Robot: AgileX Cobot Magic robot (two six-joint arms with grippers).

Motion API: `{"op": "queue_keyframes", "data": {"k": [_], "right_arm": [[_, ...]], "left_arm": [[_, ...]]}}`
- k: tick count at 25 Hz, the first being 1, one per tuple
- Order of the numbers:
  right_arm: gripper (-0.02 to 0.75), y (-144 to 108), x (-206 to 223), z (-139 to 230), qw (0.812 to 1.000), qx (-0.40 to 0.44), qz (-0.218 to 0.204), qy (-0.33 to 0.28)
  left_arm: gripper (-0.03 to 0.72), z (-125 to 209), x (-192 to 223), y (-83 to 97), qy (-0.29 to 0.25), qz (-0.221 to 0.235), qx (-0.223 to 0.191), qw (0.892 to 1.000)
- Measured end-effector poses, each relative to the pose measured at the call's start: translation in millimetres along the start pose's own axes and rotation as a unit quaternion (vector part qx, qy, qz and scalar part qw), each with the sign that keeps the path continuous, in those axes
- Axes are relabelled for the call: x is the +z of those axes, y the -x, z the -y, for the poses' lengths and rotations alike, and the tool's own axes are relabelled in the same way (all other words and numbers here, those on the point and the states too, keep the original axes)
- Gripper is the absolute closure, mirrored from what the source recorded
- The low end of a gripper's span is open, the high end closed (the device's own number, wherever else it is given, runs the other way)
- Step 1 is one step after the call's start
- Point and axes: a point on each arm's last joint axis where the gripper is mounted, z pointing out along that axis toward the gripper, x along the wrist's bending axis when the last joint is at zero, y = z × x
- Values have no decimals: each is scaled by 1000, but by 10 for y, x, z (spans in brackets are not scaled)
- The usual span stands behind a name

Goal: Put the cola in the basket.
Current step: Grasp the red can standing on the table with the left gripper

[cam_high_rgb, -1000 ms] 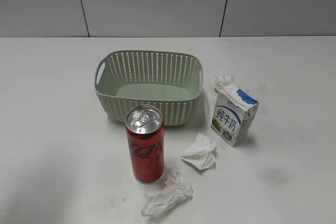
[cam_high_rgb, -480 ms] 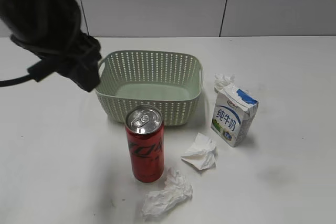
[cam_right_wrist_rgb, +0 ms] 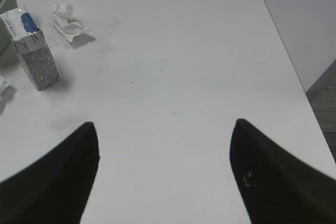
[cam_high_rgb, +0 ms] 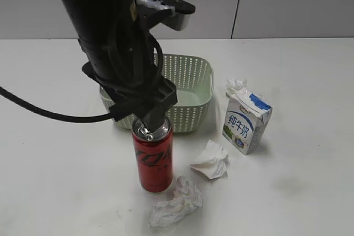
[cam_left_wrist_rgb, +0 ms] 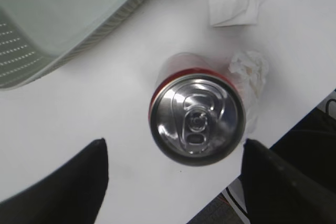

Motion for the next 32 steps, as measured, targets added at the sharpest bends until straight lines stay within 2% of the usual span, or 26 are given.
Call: {"op": "queue_keyframes", "data": {"k": [6, 14, 18, 32], "right_arm": [[150, 0, 0, 0, 1000, 0, 0, 0], [150, 0, 0, 0, 1000, 0, 0, 0], [150, 0, 0, 0, 1000, 0, 0, 0], [150, 0, 0, 0, 1000, 0, 0, 0]], "left_arm": [[86, -73, 219, 48, -17, -1, 4, 1000], [93, -159, 359, 109, -11, 4, 8, 1000], [96, -161, 580, 90, -44, -1, 9, 999], [99, -135, 707, 79, -81, -2, 8, 997]]}}
